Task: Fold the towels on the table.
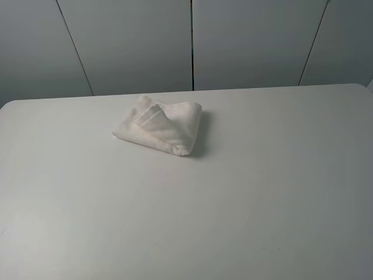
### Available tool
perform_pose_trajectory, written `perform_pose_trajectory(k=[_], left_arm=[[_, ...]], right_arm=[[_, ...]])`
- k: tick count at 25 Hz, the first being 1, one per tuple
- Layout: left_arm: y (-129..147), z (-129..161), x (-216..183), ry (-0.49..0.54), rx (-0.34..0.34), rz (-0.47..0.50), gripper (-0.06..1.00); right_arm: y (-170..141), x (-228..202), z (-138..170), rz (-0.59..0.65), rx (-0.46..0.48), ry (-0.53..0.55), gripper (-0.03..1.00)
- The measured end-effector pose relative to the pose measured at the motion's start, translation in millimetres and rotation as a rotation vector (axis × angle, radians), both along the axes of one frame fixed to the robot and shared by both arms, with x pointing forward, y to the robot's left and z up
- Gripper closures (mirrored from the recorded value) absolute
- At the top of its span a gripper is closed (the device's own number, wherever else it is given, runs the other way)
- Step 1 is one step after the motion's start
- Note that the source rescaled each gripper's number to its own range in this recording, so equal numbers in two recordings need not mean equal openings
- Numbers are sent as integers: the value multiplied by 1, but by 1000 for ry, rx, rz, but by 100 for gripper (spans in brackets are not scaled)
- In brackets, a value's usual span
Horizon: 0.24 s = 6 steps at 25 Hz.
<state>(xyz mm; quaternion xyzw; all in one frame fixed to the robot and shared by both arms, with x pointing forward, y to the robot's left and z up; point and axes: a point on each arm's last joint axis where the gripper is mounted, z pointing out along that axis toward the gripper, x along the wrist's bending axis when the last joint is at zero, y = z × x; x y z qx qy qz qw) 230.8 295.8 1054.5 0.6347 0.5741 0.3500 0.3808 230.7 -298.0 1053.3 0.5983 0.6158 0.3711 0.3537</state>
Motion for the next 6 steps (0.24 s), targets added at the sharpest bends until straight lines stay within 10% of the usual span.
perform_pose_trajectory(k=[6], left_arm=[[0, 0, 0, 0, 0, 0, -2]], right_arm=[[0, 0, 0, 0, 0, 0, -3]])
